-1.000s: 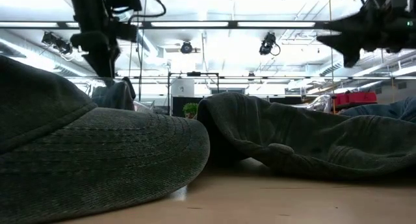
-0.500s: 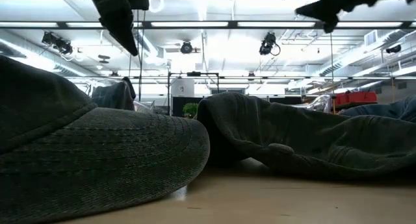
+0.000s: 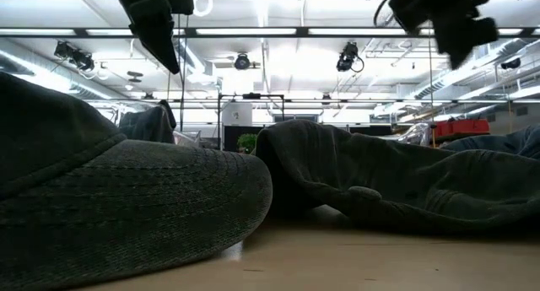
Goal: Pick & Place hat
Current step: Put the blue cap into the left transparent bin
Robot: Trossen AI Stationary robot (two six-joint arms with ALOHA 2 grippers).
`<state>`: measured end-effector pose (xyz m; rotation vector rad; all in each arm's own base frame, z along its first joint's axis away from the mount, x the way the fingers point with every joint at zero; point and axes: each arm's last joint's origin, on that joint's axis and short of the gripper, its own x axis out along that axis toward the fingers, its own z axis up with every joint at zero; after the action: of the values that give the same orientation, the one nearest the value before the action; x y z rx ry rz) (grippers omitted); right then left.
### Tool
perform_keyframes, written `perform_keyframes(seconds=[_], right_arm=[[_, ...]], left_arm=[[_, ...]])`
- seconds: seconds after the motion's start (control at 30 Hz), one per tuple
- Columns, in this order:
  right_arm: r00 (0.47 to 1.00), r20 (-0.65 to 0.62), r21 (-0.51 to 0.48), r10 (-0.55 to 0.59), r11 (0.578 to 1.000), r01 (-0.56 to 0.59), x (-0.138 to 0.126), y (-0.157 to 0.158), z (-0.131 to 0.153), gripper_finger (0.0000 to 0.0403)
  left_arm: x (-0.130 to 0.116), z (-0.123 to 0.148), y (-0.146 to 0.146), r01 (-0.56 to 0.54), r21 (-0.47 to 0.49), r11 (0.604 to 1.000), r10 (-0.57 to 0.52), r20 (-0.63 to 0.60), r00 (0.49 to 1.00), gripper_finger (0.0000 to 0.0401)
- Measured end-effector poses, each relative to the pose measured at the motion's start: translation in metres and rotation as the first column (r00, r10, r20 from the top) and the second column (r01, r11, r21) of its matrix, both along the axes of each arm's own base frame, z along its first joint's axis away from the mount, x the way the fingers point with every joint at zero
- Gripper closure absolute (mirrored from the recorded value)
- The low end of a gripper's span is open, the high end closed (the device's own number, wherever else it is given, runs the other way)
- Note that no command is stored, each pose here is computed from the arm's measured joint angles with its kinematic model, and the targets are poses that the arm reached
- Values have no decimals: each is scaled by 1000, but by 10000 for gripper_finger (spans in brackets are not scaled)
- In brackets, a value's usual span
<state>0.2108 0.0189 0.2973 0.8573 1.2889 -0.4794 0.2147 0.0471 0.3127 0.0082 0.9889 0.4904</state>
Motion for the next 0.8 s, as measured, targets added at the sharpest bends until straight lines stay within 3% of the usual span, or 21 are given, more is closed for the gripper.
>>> perform_keyframes(seconds=[0.27,0.57,0.8], right_arm=[[956,-291,30,-25,999,35,23,28,-51,209],[884,-467,33,21,999,-7,45,37,-96,209],[813,-579,99,55,995,4,26,30,-141,209]], left_arm=[[2,2,1,-17,27,999,17,21,1000,264],[5,5,3,-58,86,995,53,63,997,264],[7,7,4,-62,91,994,54,94,994,264]])
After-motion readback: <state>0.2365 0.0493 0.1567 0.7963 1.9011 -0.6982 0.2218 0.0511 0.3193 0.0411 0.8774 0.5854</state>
